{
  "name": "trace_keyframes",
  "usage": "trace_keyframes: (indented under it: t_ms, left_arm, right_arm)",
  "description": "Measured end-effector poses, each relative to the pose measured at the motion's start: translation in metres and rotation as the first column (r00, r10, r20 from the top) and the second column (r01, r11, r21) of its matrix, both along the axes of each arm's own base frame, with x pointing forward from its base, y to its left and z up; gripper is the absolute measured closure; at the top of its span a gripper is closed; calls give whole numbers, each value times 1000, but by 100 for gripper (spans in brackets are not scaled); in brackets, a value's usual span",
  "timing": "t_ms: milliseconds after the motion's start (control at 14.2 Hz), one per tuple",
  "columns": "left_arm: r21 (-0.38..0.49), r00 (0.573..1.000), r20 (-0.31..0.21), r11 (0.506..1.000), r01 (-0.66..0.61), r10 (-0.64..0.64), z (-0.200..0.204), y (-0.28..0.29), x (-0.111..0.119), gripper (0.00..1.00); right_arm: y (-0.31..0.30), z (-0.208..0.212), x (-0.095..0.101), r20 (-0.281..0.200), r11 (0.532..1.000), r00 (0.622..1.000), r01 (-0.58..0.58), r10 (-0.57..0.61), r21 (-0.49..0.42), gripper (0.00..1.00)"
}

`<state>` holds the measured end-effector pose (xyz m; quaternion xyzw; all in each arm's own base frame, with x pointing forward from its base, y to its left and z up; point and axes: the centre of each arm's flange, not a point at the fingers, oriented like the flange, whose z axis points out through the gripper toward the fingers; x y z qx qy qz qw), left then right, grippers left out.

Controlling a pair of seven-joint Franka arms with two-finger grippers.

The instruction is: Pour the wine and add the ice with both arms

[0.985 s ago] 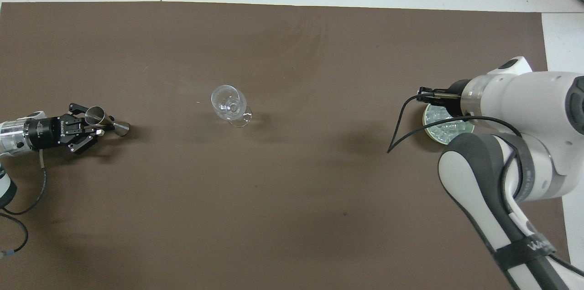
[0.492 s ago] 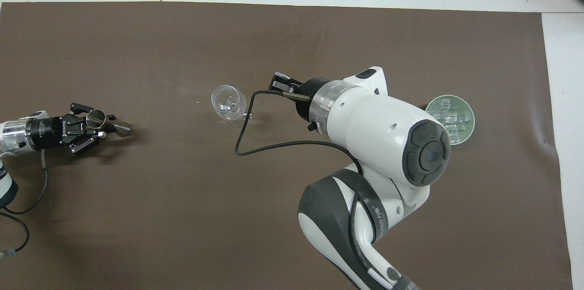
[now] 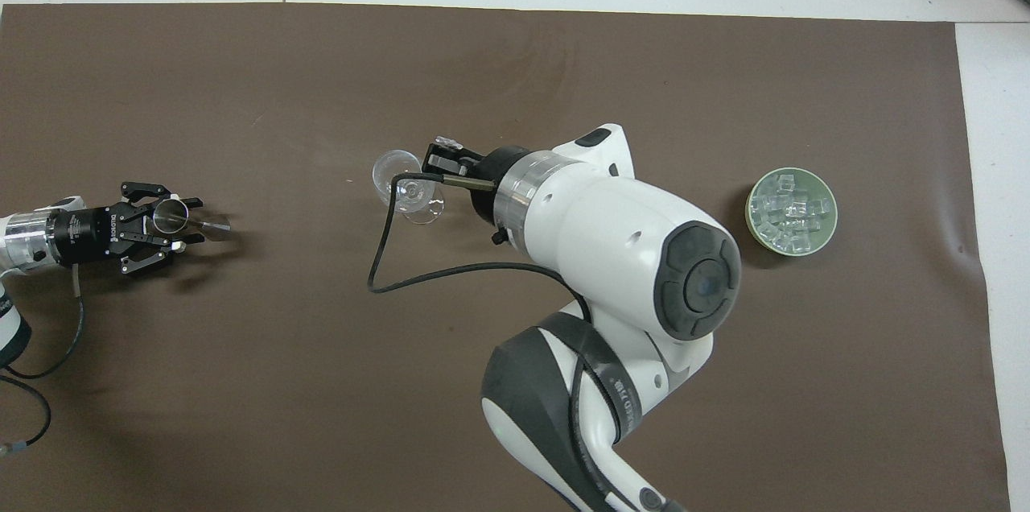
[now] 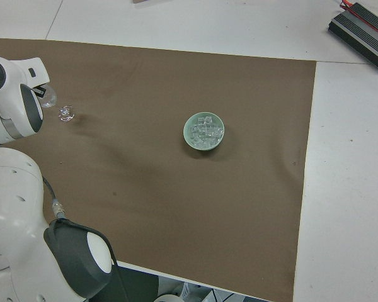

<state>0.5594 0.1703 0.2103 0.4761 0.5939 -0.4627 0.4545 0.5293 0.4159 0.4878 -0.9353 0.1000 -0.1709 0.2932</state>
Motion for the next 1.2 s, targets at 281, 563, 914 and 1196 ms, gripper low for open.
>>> trace_keyframes:
  t_ms: [281, 563, 914, 1196]
  left_arm:
    - [39, 999, 22, 999, 27, -27, 10, 7, 7, 4]
    - [119, 994, 62, 990, 83, -90, 35, 21, 17, 0]
    - [340, 961, 118, 919, 199, -252, 101, 31, 36, 0]
    - [552, 897, 125, 781, 292, -423, 175, 5, 50, 0]
  right_arm:
    - [15, -11, -4, 9, 1000, 1000, -17, 17, -6, 77]
    - [15, -10, -3, 17, 1000, 1000, -16, 16, -13, 77]
    - [11, -8, 1, 26, 1000, 1000, -6, 6, -7, 77]
    - [9, -7, 7, 43, 1000, 999, 5, -6, 10, 77]
